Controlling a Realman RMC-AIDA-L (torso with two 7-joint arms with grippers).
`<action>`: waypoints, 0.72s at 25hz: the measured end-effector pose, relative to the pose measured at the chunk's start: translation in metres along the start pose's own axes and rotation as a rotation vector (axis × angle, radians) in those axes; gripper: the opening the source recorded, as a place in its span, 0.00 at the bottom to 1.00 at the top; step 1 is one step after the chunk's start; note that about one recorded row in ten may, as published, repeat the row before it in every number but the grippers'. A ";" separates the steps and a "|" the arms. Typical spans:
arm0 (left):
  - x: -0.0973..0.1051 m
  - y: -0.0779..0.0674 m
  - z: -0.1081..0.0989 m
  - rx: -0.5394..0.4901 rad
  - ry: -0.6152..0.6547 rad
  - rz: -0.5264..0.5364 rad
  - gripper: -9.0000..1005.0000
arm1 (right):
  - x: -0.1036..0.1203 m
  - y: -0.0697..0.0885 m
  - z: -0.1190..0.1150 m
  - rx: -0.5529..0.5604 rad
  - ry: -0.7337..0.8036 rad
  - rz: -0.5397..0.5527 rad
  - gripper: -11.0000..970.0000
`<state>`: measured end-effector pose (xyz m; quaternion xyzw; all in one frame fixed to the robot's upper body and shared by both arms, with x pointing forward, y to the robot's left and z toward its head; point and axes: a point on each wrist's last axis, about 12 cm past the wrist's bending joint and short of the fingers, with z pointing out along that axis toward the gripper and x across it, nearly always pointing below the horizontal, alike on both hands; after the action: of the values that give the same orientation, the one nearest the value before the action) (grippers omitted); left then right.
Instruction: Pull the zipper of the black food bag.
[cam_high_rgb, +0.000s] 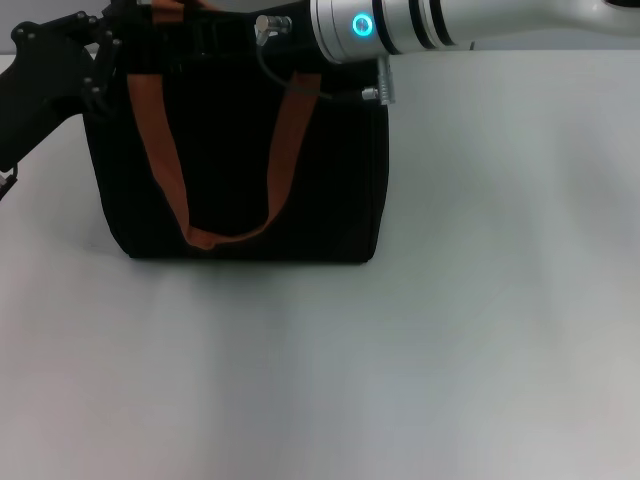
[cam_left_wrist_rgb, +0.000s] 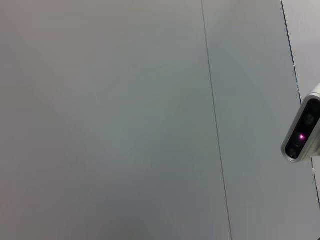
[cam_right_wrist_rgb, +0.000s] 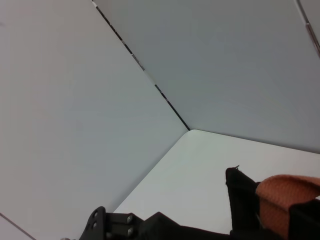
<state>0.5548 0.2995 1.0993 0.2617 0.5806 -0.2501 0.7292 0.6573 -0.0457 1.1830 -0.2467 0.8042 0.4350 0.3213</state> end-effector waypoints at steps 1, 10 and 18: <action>0.000 0.000 -0.001 -0.002 0.000 -0.001 0.03 | 0.000 0.000 0.000 -0.001 0.000 -0.004 0.19; 0.001 0.002 -0.008 -0.027 -0.002 -0.008 0.03 | 0.002 -0.001 0.000 0.008 0.007 -0.030 0.09; 0.000 0.004 -0.013 -0.048 -0.007 -0.011 0.03 | 0.008 -0.011 -0.007 0.044 -0.021 -0.025 0.03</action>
<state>0.5482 0.3109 1.0971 0.2402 0.5853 -0.2411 0.7359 0.6572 -0.0576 1.1745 -0.2449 0.8071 0.4155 0.3406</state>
